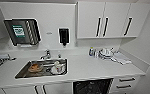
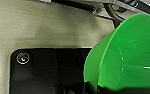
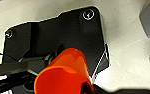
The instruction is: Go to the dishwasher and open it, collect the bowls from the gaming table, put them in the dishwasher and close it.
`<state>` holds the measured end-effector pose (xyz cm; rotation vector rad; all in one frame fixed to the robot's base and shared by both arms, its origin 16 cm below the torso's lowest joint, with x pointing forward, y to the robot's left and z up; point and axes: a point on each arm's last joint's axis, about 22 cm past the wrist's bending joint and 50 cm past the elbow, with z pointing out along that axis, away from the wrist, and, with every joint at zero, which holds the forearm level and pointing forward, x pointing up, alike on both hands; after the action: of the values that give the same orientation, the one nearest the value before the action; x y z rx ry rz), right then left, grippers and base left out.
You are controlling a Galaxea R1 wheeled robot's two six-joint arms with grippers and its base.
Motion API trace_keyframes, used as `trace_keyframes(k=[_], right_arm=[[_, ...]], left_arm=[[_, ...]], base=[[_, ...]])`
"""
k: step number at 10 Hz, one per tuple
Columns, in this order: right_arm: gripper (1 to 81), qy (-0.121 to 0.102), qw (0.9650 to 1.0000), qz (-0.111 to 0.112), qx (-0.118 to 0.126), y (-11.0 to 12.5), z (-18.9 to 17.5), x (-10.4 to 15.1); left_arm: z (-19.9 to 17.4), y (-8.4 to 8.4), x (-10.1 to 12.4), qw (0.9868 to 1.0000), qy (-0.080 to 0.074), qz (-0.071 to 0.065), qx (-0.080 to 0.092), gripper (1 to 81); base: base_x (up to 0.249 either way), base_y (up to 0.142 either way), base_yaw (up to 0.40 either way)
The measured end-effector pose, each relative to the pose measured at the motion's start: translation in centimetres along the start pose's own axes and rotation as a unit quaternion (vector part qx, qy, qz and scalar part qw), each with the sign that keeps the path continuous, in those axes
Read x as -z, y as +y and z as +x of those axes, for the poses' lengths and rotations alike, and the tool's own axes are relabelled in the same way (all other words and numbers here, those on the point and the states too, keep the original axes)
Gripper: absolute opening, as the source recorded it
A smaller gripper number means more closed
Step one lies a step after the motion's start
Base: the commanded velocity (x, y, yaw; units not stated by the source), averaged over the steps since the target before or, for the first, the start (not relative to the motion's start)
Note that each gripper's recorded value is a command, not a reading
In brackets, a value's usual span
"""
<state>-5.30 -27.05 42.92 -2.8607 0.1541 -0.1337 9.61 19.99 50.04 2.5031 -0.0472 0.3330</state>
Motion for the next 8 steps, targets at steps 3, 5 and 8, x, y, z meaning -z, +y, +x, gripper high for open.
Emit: trace_keyframes(k=[3, 5, 8], right_arm=[[1.0, 0.001, 1.0, 0.0, 0.0, 0.0, 0.1, 0.0], [1.0, 0.004, 1.0, 0.0, 0.0, 0.0, 0.6, -0.1], [1.0, 0.004, 1.0, 0.0, 0.0, 0.0, 0.7, -0.1]], left_arm=[[3.9, 3.0, 0.6, 0.999, 0.016, -0.041, -0.005, 1.0], [6.9, 5.8, 1.6, 0.9966, 0.03, -0.076, -0.012, 1.0], [13.2, 9.5, 3.3, 0.9901, 0.061, -0.121, -0.037, 1.0]], base=[[0.0, 0.0, 0.0], [0.0, 0.0, 0.0], [0.0, 0.0, 0.0]])
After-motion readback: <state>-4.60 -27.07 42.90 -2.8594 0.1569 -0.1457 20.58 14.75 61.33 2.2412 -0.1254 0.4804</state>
